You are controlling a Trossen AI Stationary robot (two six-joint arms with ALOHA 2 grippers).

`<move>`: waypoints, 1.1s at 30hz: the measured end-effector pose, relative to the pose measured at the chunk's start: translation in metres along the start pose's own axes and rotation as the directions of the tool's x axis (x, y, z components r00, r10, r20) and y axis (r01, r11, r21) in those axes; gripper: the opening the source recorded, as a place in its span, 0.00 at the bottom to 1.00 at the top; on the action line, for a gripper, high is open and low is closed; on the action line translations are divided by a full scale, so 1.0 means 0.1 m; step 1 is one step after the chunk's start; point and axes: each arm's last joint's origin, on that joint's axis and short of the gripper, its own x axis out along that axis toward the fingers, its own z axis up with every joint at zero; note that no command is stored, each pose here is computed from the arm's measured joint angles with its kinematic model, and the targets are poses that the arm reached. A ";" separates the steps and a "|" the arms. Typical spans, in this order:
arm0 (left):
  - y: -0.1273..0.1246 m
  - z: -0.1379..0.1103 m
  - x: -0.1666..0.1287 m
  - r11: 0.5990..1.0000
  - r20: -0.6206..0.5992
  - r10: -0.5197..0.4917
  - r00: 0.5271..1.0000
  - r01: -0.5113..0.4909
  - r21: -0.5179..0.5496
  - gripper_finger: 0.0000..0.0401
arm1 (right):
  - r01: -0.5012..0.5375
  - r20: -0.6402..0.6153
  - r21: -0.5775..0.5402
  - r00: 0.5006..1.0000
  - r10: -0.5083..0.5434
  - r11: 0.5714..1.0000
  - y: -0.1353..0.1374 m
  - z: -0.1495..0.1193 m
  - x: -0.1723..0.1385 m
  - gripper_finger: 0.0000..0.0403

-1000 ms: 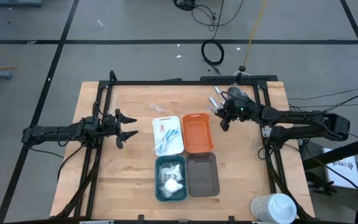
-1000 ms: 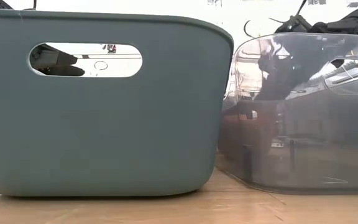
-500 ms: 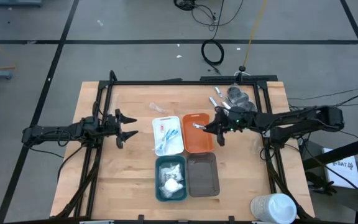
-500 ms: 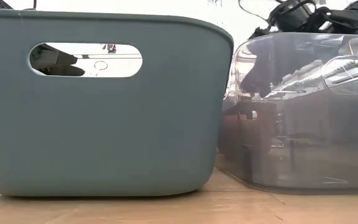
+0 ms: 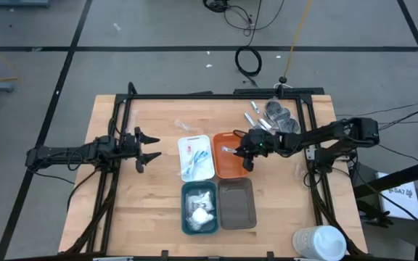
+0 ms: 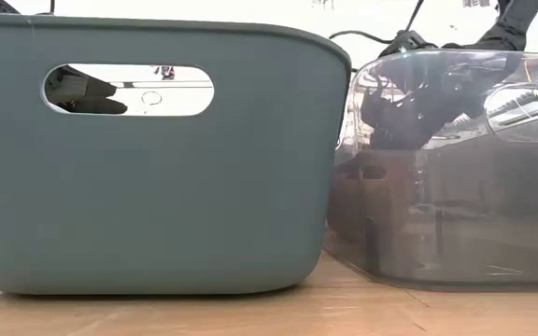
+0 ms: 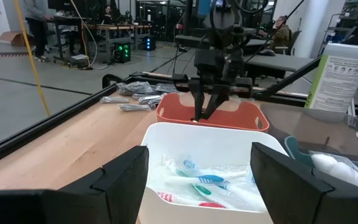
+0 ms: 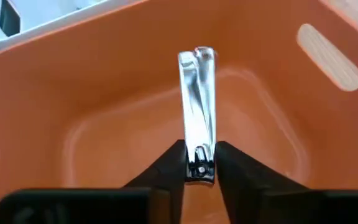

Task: Pick & Place Travel size toiletries
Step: Put the nail cutter into the orange bin

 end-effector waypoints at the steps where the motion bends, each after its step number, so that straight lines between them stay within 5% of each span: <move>1: 0.00 0.00 0.00 1.000 0.000 0.000 1.000 0.000 0.000 0.68 | -0.002 0.000 0.000 1.000 0.002 1.000 0.00 0.00 -0.01 0.23; 15: 0.00 0.00 0.00 1.000 0.000 0.000 1.000 0.000 0.000 0.68 | 0.022 0.164 -0.062 0.986 -0.012 0.998 0.05 0.25 -0.34 0.45; 20: 0.00 0.00 0.00 1.000 0.000 0.000 1.000 0.000 0.000 0.68 | 0.227 0.256 -0.099 0.947 -0.196 0.969 0.03 0.35 -0.64 0.47; 25: 0.00 0.00 0.00 1.000 0.000 0.000 1.000 0.000 0.000 0.68 | 0.479 0.201 -0.059 0.865 -0.459 0.876 -0.08 0.29 -0.79 0.47; 33: 0.00 0.00 0.00 1.000 0.000 0.000 1.000 0.000 0.000 0.68 | 0.555 0.003 0.044 0.831 -0.556 0.830 -0.43 0.00 -0.63 0.47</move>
